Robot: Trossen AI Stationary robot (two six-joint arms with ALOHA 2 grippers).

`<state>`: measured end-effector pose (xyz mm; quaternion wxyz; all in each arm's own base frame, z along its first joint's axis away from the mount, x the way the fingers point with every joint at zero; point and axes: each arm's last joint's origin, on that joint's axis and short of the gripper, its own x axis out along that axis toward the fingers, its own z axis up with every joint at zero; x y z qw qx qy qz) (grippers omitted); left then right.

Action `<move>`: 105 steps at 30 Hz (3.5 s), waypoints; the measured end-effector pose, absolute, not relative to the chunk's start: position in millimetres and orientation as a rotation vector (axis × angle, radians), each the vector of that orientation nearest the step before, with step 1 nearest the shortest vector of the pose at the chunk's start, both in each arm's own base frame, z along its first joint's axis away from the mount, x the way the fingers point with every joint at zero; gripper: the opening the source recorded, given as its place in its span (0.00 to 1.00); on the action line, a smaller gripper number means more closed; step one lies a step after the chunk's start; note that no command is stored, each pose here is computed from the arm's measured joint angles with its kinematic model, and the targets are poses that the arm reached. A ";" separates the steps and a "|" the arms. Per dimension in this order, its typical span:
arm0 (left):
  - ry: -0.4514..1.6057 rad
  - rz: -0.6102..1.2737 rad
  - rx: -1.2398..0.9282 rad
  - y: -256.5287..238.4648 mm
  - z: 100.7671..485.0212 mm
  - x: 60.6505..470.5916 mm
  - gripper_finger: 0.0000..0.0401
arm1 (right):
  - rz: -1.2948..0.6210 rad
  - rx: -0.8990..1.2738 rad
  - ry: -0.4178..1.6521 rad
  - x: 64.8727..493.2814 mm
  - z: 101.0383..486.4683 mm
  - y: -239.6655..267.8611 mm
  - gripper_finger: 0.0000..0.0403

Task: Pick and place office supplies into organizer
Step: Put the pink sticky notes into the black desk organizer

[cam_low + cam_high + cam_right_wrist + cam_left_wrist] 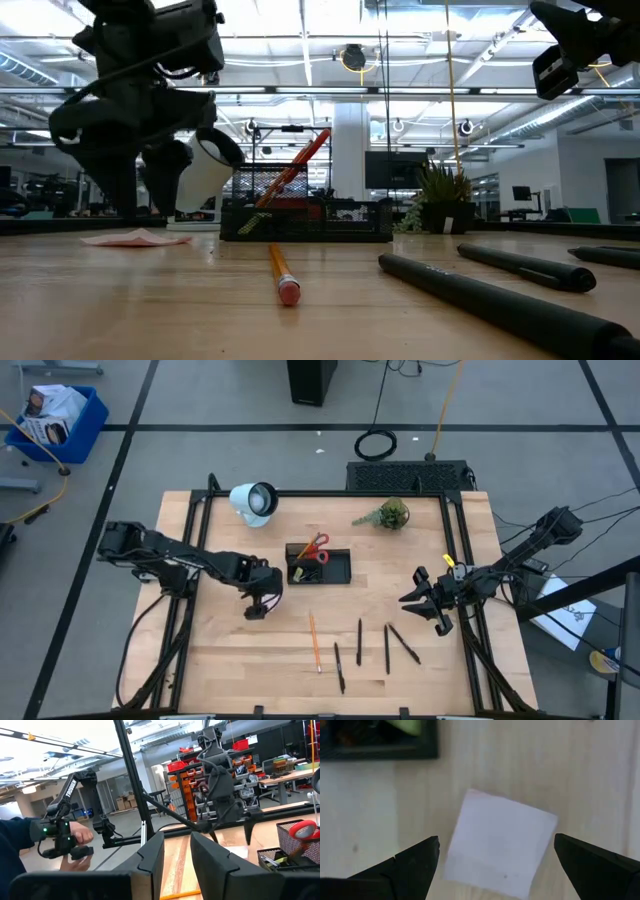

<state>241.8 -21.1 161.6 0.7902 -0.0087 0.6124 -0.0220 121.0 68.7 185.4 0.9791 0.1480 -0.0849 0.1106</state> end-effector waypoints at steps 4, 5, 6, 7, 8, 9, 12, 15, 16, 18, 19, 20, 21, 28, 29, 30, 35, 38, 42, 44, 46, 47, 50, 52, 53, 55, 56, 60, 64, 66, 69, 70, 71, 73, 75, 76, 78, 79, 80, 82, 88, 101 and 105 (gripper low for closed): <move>1.360 -0.071 0.014 -21.6 152.8 243.5 0.99 | 0.223 0.298 -0.171 121.0 185.4 68.7 0.22; 1.367 -0.069 0.017 -21.2 151.3 243.7 0.99 | 0.223 0.298 -0.172 121.0 185.4 68.7 0.22; 1.373 -0.068 0.025 -21.2 149.8 244.3 0.99 | 0.223 0.298 -0.171 121.0 185.4 68.7 0.22; 1.380 -0.075 0.032 -21.5 147.6 245.2 0.99 | 0.223 0.298 -0.171 121.1 185.4 68.7 0.22; 1.392 -0.079 0.038 -21.7 144.7 245.7 0.99 | 0.223 0.298 -0.172 121.0 185.4 68.7 0.22; 1.402 -0.082 0.043 -21.8 142.7 245.6 0.99 | 0.223 0.299 -0.172 121.0 185.5 68.7 0.22; 1.415 -0.086 0.052 -21.7 138.3 248.1 0.99 | 0.223 0.298 -0.171 121.0 185.4 68.7 0.22; 1.421 -0.088 0.055 -21.8 135.6 249.3 0.99 | 0.223 0.298 -0.171 121.1 185.3 68.7 0.22; 1.420 -0.089 0.054 -21.7 134.6 249.8 0.99 | 0.223 0.298 -0.171 121.1 185.4 68.7 0.22; 1.416 -0.086 0.053 -21.6 134.3 250.1 0.99 | 0.223 0.298 -0.172 121.0 185.5 68.7 0.22; 1.415 -0.084 0.052 -21.6 134.3 250.2 0.99 | 0.223 0.298 -0.170 121.1 185.3 68.7 0.22; 1.414 -0.082 0.051 -21.6 134.1 250.3 0.99 | 0.223 0.298 -0.171 121.0 185.3 68.7 0.22; 1.413 -0.080 0.051 -21.6 134.1 250.3 0.99 | 0.223 0.298 -0.172 121.0 185.5 68.7 0.22; 1.405 -0.073 0.043 -21.6 133.5 251.1 0.99 | 0.223 0.298 -0.171 121.0 185.4 68.7 0.22; 1.404 -0.074 0.040 -21.7 133.5 251.2 0.99 | 0.223 0.298 -0.171 121.0 185.4 68.7 0.22; 1.404 -0.075 0.037 -21.8 133.5 251.3 0.98 | 0.223 0.298 -0.171 121.1 185.4 68.7 0.22; 1.398 -0.080 0.028 -22.3 133.4 251.8 0.87 | 0.223 0.298 -0.171 121.1 185.4 68.7 0.22; 1.389 -0.080 0.023 -22.7 133.5 252.9 0.79 | 0.223 0.298 -0.171 121.0 185.4 68.7 0.22; 1.367 -0.074 0.007 -22.9 134.0 255.0 0.72 | 0.223 0.298 -0.171 121.0 185.4 68.7 0.22; 1.355 -0.065 -0.004 -22.9 134.2 256.2 0.70 | 0.223 0.298 -0.171 121.0 185.4 68.7 0.22; 1.345 -0.054 -0.017 -23.0 134.4 257.2 0.68 | 0.223 0.298 -0.171 121.0 185.4 68.7 0.22; 1.343 -0.051 -0.021 -23.5 134.6 257.6 0.67 | 0.223 0.298 -0.171 121.0 185.4 68.7 0.22; 1.343 -0.043 -0.027 -24.8 134.5 257.4 0.64 | 0.223 0.298 -0.171 121.0 185.4 68.7 0.22; 1.343 -0.035 -0.038 -25.5 134.5 257.4 0.62 | 0.223 0.298 -0.171 121.1 185.4 68.7 0.22; 1.343 -0.030 -0.043 -26.7 134.5 257.3 0.60 | 0.223 0.298 -0.171 121.0 185.4 68.7 0.22; 1.341 -0.010 -0.058 -28.5 134.5 257.3 0.57 | 0.223 0.298 -0.171 121.0 185.4 68.7 0.22; 1.340 0.008 -0.072 -29.5 134.5 257.2 0.55 | 0.223 0.298 -0.171 121.0 185.4 68.7 0.22; 1.323 0.041 -0.094 -34.5 134.7 257.9 0.45 | 0.223 0.298 -0.171 121.1 185.4 68.7 0.22; 1.289 0.075 -0.126 -37.9 134.8 260.2 0.34 | 0.223 0.298 -0.171 121.0 185.4 68.7 0.22; 1.259 0.096 -0.142 -39.0 135.2 262.7 0.28 | 0.223 0.298 -0.171 121.0 185.4 68.7 0.22; 1.243 0.127 -0.166 -40.6 135.4 263.6 0.21 | 0.223 0.298 -0.171 121.1 185.4 68.7 0.22; 1.241 0.135 -0.176 -40.8 135.4 263.7 0.19 | 0.223 0.298 -0.171 121.0 185.4 68.7 0.22; 1.240 0.145 -0.190 -40.8 135.4 263.7 0.17 | 0.223 0.298 -0.171 121.1 185.4 68.7 0.22; 1.236 0.165 -0.217 -41.6 135.5 263.7 0.13 | 0.223 0.298 -0.171 121.1 185.4 68.7 0.22; 1.234 0.182 -0.234 -43.5 135.5 263.4 0.08 | 0.223 0.298 -0.171 121.0 185.4 68.7 0.22; 1.233 0.184 -0.239 -44.6 135.6 263.3 0.05 | 0.223 0.298 -0.171 121.0 185.4 68.7 0.22; 1.232 0.193 -0.256 -46.3 135.8 263.0 0.01 | 0.223 0.298 -0.171 121.0 185.4 68.7 0.22; 1.233 0.197 -0.264 -47.3 136.1 262.9 0.01 | 0.223 0.298 -0.171 121.0 185.4 68.7 0.22; 1.231 0.200 -0.272 -48.2 136.7 263.1 0.01 | 0.223 0.298 -0.171 121.1 185.4 68.7 0.22; 1.219 0.199 -0.287 -51.3 141.0 262.1 0.02 | 0.223 0.298 -0.171 121.1 185.4 68.7 0.22; 1.125 0.209 -0.316 -59.6 162.4 262.8 0.01 | 0.223 0.298 -0.171 121.0 185.4 68.7 0.22; 0.998 0.194 -0.358 -73.8 203.1 271.4 0.00 | 0.223 0.298 -0.171 121.0 185.4 68.7 0.22; 0.949 0.171 -0.362 -76.8 219.6 279.4 0.00 | 0.223 0.298 -0.171 121.1 185.4 68.7 0.22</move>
